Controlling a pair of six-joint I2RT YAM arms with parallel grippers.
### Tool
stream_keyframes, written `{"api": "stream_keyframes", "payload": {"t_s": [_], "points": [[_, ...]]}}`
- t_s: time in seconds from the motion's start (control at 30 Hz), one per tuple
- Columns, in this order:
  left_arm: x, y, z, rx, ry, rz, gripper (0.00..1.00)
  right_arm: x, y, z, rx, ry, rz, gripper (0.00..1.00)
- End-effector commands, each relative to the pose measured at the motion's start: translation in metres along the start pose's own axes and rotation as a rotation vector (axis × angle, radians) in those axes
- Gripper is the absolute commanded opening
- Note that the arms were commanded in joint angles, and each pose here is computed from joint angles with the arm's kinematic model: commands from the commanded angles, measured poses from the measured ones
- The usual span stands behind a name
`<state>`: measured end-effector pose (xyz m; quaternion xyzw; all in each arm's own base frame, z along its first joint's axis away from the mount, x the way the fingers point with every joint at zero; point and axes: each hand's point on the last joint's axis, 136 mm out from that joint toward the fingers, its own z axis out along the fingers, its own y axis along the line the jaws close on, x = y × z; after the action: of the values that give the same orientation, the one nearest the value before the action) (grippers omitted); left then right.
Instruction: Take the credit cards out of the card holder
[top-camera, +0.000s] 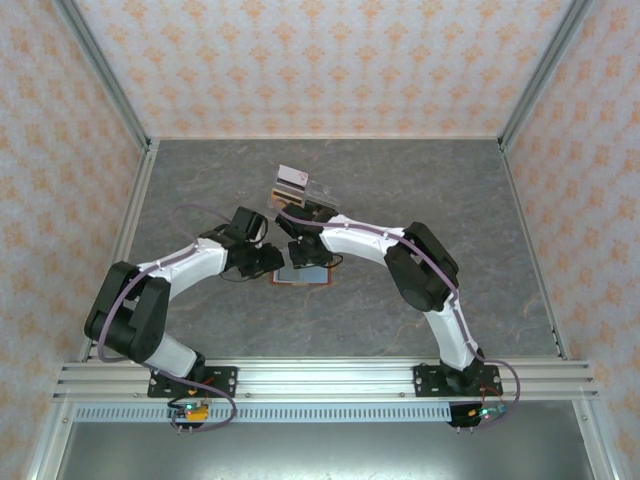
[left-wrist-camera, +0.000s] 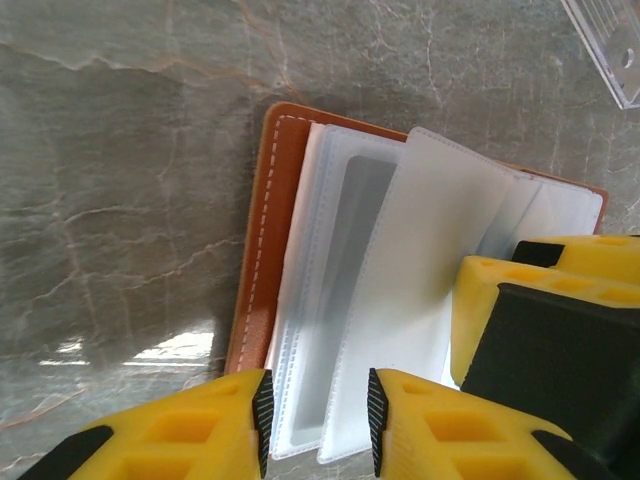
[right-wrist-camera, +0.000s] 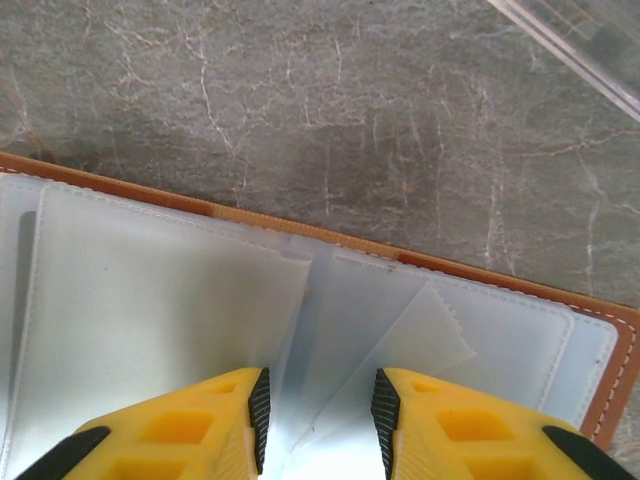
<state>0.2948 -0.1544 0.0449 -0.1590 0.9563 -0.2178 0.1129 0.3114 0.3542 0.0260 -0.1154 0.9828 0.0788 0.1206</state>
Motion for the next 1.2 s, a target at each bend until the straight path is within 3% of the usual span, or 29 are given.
{"api": "stream_keyframes", "payload": {"t_s": [0.0, 0.27, 0.73, 0.93, 1.17], "points": [[-0.004, -0.015, 0.002, 0.049, 0.004, 0.013, 0.33, 0.026, -0.028, 0.029, 0.088, 0.090, -0.003, 0.36], [0.003, -0.020, 0.011, 0.105, 0.044, -0.002, 0.30, 0.029, -0.027, 0.032, 0.069, 0.101, 0.010, 0.35], [0.008, -0.005, 0.022, 0.038, 0.073, -0.016, 0.33, 0.027, -0.028, 0.033, 0.045, 0.104, 0.035, 0.35], [0.010, -0.011, 0.023, 0.076, 0.086, -0.010, 0.33, 0.026, -0.026, 0.033, 0.024, 0.107, 0.045, 0.35], [0.011, -0.024, 0.022, 0.144, 0.096, -0.003, 0.28, 0.012, -0.004, 0.009, -0.159, 0.059, 0.093, 0.33]]}}
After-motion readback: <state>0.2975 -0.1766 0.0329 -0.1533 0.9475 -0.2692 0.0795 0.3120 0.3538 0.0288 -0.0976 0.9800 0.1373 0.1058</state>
